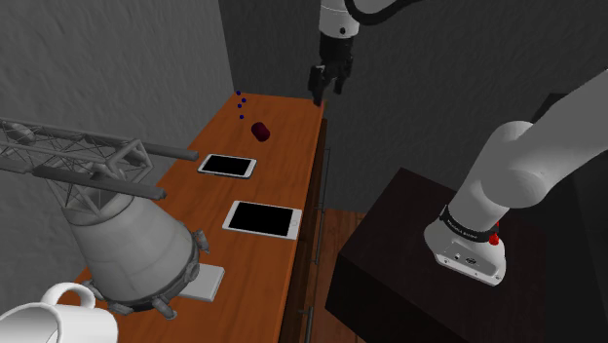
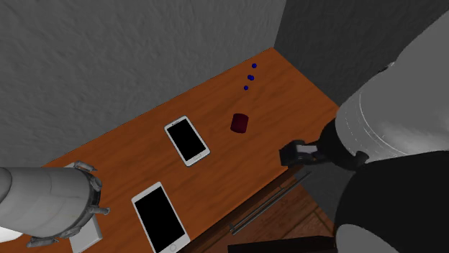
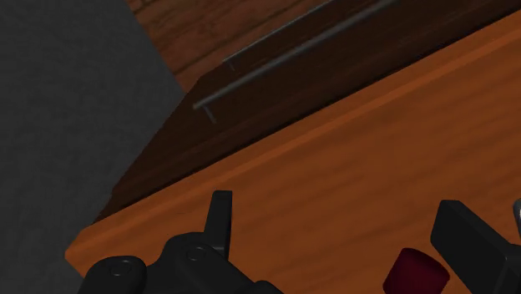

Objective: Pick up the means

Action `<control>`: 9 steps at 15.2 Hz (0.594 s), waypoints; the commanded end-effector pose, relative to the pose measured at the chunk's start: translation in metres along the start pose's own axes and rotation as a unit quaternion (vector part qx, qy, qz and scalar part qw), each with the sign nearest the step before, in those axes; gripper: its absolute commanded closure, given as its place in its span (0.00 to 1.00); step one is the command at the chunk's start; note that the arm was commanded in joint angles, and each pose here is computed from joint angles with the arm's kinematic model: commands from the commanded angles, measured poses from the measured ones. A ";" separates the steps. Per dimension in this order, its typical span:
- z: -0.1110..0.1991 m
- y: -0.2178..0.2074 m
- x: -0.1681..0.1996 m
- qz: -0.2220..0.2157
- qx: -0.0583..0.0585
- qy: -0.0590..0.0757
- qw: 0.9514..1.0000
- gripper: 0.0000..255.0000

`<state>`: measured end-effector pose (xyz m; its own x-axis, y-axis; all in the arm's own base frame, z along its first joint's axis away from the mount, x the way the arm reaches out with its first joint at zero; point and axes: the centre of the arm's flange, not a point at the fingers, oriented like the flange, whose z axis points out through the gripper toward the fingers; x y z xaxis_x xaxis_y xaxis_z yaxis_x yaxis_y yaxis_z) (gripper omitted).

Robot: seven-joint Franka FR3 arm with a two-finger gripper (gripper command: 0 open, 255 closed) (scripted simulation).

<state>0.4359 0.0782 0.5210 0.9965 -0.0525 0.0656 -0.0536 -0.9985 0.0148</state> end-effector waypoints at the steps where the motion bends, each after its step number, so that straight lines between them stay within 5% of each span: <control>1: 0.010 -0.015 0.018 0.002 -0.002 0.002 1.000 0.00; 9: 0.050 -0.079 0.092 0.010 -0.012 0.009 1.000 0.00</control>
<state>0.5251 0.1443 0.4820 0.9941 -0.0700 0.0822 -0.0731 -0.9967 0.0351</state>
